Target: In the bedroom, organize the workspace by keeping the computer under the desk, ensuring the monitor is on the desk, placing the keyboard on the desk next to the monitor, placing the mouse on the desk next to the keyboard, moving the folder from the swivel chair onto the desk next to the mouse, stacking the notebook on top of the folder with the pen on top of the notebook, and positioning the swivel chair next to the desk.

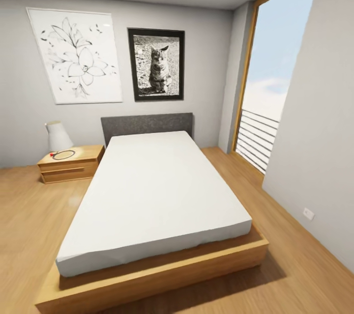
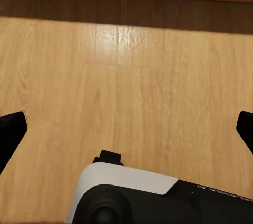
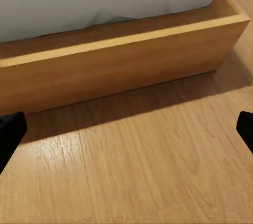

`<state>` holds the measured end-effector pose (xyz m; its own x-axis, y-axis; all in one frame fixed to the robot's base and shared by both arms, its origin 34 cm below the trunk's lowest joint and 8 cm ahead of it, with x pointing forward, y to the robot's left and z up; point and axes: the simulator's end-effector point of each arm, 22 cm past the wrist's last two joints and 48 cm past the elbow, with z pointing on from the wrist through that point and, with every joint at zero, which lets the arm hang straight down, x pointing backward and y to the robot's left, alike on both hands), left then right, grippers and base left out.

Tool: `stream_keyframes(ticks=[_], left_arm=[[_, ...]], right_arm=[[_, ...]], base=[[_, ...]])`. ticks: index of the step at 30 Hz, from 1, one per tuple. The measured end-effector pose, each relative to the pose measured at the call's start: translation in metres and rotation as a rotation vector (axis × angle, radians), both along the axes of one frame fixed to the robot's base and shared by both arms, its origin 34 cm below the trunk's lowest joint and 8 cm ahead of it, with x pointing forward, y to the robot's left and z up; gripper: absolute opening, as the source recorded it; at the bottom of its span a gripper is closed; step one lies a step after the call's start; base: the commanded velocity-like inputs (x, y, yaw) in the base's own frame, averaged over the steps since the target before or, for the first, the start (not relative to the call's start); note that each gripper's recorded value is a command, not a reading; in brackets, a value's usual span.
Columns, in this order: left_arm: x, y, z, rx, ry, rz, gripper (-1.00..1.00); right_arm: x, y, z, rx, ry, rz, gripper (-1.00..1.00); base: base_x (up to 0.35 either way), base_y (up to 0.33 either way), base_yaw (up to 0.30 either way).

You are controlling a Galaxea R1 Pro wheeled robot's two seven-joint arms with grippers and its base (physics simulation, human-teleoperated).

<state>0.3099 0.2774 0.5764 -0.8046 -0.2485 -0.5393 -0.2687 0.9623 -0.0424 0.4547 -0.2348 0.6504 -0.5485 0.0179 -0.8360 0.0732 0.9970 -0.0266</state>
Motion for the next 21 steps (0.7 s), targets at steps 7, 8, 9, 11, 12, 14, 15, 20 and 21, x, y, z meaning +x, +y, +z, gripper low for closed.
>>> stream_keyframes(ticks=[7,8,9,11,12,14,15,20,21], left_arm=[[-0.0002,-0.0001,-0.0001,0.000,0.000,-0.001,1.00],[-0.0004,-0.0001,-0.0001,0.000,0.001,-0.001,1.00],[-0.0002,-0.0002,0.0000,0.000,0.000,-0.001,1.00],[-0.0002,0.0002,0.0000,0.001,0.000,-0.001,1.00],[-0.0003,0.0005,0.0000,0.001,0.000,-0.001,1.00],[-0.0002,0.0008,0.0000,0.001,0.000,0.000,1.00],[-0.0004,0.0009,0.0000,0.001,0.000,0.000,1.00],[-0.0004,0.0017,0.0000,0.001,0.000,0.004,1.00],[-0.0003,0.0017,0.0000,0.001,0.000,0.004,1.00]], right_arm=[[0.0000,0.0001,0.0000,0.000,0.000,0.000,1.00],[0.0000,0.0002,0.0000,0.000,0.000,0.001,1.00],[0.0001,0.0001,0.0000,0.000,0.000,0.001,1.00],[-0.0001,0.0001,0.0000,0.000,0.000,0.001,1.00],[-0.0001,0.0002,0.0000,0.000,0.000,0.001,1.00],[0.0000,0.0002,0.0001,0.000,0.000,0.001,1.00],[0.0000,0.0002,0.0001,0.000,-0.001,0.001,1.00],[0.0003,0.0000,0.0004,0.000,-0.002,0.000,1.00],[0.0004,0.0000,0.0004,0.000,-0.002,0.000,1.00]], base=[[0.000,0.000,0.284],[0.000,0.000,0.284],[0.005,0.000,0.284],[0.040,0.000,0.284],[0.052,0.000,0.284],[0.055,0.000,0.284],[0.038,0.000,0.285],[0.016,0.000,0.284],[0.006,0.000,0.284]])
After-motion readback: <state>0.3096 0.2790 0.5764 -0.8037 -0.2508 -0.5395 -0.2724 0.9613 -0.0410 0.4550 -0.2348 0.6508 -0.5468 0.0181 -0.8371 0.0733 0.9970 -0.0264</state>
